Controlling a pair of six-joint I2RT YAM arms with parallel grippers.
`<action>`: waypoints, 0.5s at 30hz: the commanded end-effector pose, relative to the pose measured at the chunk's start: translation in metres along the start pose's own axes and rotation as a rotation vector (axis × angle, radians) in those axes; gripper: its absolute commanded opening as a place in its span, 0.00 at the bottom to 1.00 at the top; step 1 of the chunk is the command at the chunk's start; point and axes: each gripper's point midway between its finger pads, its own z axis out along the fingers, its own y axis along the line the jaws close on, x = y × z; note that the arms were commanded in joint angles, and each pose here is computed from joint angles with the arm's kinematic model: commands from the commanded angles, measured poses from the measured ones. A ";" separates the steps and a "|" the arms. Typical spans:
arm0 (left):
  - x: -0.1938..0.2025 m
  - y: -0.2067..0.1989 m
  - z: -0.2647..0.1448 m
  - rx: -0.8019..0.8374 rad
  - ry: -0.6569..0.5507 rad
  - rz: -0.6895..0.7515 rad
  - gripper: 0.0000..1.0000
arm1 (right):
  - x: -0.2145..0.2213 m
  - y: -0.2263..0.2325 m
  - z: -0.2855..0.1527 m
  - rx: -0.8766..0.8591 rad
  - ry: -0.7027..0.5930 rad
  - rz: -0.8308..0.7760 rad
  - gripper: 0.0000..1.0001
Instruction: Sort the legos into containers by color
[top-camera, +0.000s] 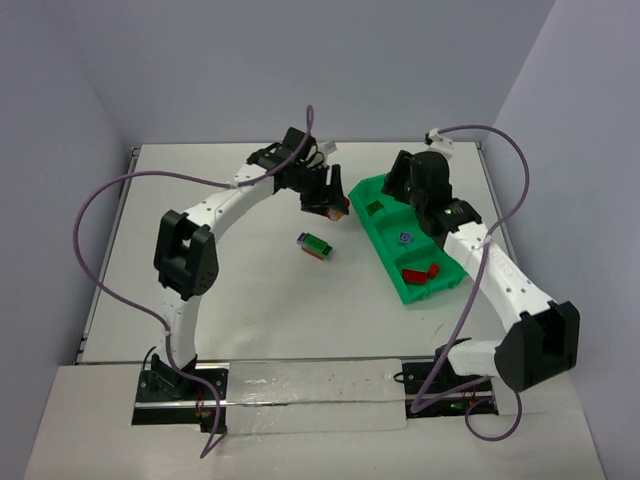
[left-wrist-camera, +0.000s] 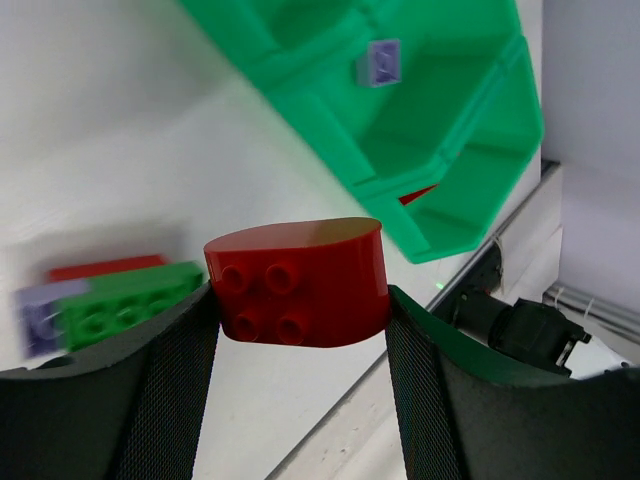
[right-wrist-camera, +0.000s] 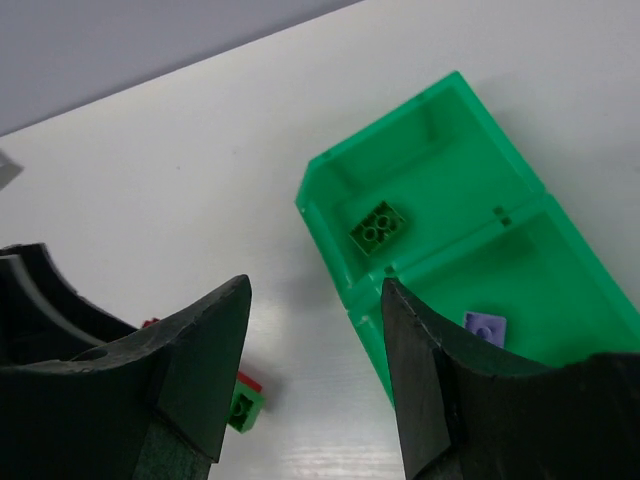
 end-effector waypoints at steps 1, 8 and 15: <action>0.008 -0.068 0.023 0.097 0.000 0.136 0.00 | -0.006 -0.035 -0.037 0.113 -0.042 0.000 0.63; 0.058 -0.136 0.062 0.190 0.071 0.244 0.00 | -0.021 -0.073 -0.096 0.199 -0.162 0.067 0.66; 0.086 -0.169 0.102 0.223 0.078 0.259 0.00 | -0.033 -0.082 -0.141 0.183 -0.230 0.139 0.67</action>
